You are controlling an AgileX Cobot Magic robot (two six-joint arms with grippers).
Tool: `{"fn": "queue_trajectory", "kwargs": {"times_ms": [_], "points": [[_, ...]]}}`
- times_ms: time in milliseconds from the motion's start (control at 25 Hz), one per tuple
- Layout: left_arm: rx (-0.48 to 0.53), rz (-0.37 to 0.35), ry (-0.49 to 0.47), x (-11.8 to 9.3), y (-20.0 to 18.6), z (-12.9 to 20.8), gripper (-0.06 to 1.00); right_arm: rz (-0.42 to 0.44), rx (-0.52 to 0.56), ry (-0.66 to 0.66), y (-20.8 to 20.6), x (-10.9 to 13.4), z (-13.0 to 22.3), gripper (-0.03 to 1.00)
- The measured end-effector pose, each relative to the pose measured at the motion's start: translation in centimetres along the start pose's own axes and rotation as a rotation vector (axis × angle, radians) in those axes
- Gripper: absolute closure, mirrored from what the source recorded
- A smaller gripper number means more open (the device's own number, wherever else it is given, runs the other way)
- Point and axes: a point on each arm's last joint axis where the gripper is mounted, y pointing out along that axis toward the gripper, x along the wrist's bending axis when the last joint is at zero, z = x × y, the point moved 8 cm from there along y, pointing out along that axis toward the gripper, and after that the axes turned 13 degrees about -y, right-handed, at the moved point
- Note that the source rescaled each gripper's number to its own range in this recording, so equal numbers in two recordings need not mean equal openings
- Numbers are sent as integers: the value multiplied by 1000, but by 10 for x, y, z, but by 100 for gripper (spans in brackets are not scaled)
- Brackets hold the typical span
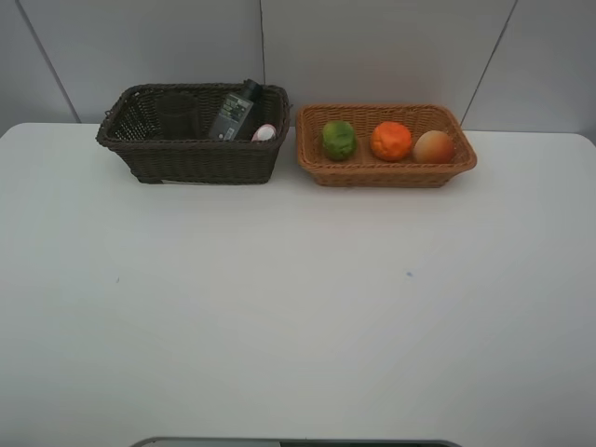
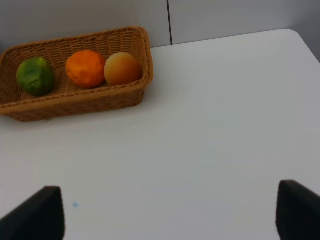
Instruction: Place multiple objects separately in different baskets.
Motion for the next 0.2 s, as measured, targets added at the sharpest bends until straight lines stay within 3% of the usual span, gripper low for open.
{"fn": "queue_trajectory", "kwargs": {"times_ms": [200], "points": [[0,0,0,0,0,0,-6,0,0,0,0,0,0,7]]}}
